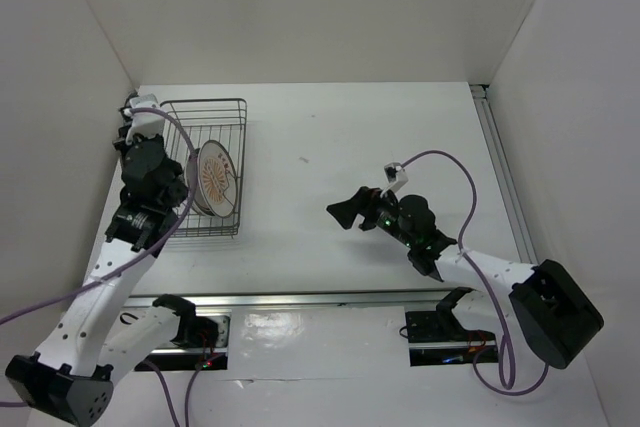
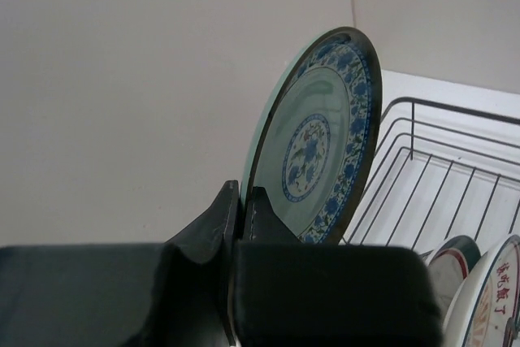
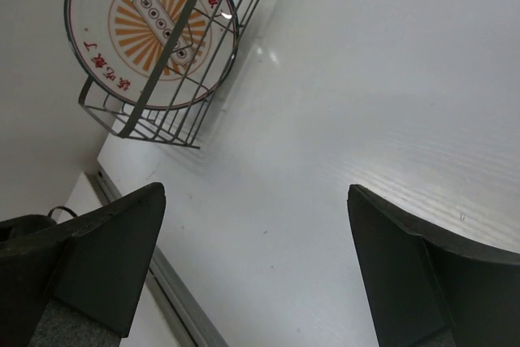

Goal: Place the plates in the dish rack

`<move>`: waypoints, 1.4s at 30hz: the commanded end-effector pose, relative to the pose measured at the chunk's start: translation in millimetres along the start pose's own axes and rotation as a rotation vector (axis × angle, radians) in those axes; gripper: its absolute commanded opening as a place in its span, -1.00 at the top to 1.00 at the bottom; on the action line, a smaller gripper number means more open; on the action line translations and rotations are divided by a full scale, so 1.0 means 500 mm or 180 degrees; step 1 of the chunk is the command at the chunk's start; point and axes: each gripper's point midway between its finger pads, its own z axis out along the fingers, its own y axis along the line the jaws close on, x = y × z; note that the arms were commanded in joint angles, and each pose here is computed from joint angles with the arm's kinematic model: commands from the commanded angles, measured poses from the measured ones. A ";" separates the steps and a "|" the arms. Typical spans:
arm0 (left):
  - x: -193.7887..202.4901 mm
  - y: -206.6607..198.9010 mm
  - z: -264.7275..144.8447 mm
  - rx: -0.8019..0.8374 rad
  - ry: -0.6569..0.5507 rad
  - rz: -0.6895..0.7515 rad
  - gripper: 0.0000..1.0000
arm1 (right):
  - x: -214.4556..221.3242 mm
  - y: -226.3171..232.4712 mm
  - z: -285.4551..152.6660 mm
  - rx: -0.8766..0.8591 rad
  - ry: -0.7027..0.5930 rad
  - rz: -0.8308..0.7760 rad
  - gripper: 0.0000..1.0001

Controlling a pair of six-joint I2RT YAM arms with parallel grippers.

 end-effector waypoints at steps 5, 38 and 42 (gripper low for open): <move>0.060 -0.058 0.040 0.0032 0.0038 0.0072 1.00 | -0.021 0.036 -0.038 -0.0301 -0.0166 -0.0092 -1.00; 0.254 -0.071 0.024 0.0226 0.0395 0.0005 1.00 | -0.051 0.074 -0.085 -0.0510 -0.0324 -0.0248 -1.00; 0.255 -0.065 0.023 0.0192 0.0371 0.0002 1.00 | -0.045 0.073 -0.079 -0.0521 -0.0288 -0.0218 -1.00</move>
